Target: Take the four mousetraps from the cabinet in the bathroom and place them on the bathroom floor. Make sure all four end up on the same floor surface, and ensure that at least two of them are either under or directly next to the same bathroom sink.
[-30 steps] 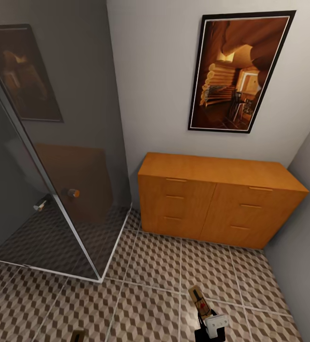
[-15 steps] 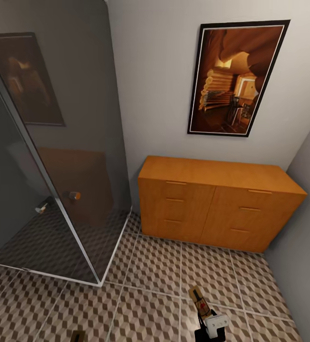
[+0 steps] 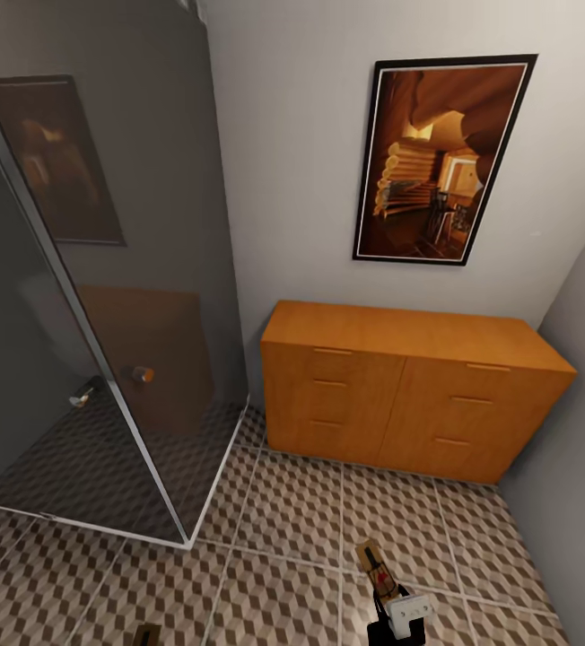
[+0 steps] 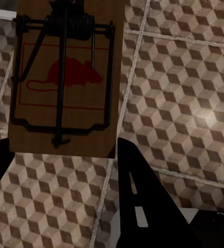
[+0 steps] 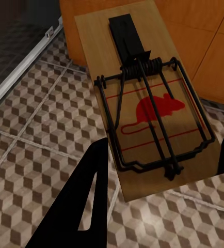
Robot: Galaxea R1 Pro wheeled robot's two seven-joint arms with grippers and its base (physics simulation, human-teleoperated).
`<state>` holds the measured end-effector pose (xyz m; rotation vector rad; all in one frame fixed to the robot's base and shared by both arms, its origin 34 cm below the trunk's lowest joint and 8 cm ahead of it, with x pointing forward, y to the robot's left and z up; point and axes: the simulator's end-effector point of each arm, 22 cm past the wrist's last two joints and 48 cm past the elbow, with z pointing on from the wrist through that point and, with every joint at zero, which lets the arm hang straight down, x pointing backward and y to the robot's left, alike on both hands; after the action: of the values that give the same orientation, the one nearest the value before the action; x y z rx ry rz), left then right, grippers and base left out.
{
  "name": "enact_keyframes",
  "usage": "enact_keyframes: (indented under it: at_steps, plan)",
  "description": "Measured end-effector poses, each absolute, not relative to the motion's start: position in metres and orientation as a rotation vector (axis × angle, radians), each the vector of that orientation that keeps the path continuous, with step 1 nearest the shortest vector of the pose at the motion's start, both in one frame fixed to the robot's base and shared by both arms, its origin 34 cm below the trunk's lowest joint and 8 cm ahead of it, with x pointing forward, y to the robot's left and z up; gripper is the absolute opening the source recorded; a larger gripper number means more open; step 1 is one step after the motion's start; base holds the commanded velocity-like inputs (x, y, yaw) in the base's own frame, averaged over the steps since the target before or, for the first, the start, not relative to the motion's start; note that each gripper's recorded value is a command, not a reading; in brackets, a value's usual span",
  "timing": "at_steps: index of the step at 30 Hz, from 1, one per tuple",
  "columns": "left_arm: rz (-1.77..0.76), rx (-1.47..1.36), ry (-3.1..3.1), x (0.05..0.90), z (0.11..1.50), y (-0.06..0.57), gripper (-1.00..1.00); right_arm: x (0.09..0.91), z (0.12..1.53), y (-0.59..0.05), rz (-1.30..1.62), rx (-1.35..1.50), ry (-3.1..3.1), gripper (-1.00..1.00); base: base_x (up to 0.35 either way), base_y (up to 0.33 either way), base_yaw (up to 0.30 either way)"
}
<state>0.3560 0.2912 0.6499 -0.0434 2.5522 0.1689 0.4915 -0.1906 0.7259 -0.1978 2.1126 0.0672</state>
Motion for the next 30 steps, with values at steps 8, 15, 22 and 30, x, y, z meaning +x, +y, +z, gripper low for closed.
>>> enact_keyframes:
  at_steps: [8,15,22,30]
  plan:
    - [0.168,-0.044,2.54,0.36,0.653,0.291,-1.0,0.495,0.731,-0.191,0.066,-0.198,2.099,-1.0,0.0,0.0,0.0]
    - [0.168,-0.045,2.529,0.364,0.656,0.291,-1.0,0.498,0.735,-0.191,0.065,-0.197,2.088,-1.0,0.0,0.0,0.0]
    - [0.167,-0.046,2.518,0.368,0.659,0.291,-1.0,0.501,0.74,-0.191,0.063,-0.197,2.077,-1.0,0.0,0.0,0.0]
    - [0.166,-0.047,2.505,0.372,0.662,0.291,-1.0,0.504,0.745,-0.191,0.062,-0.197,2.064,-1.0,0.0,0.0,0.0]
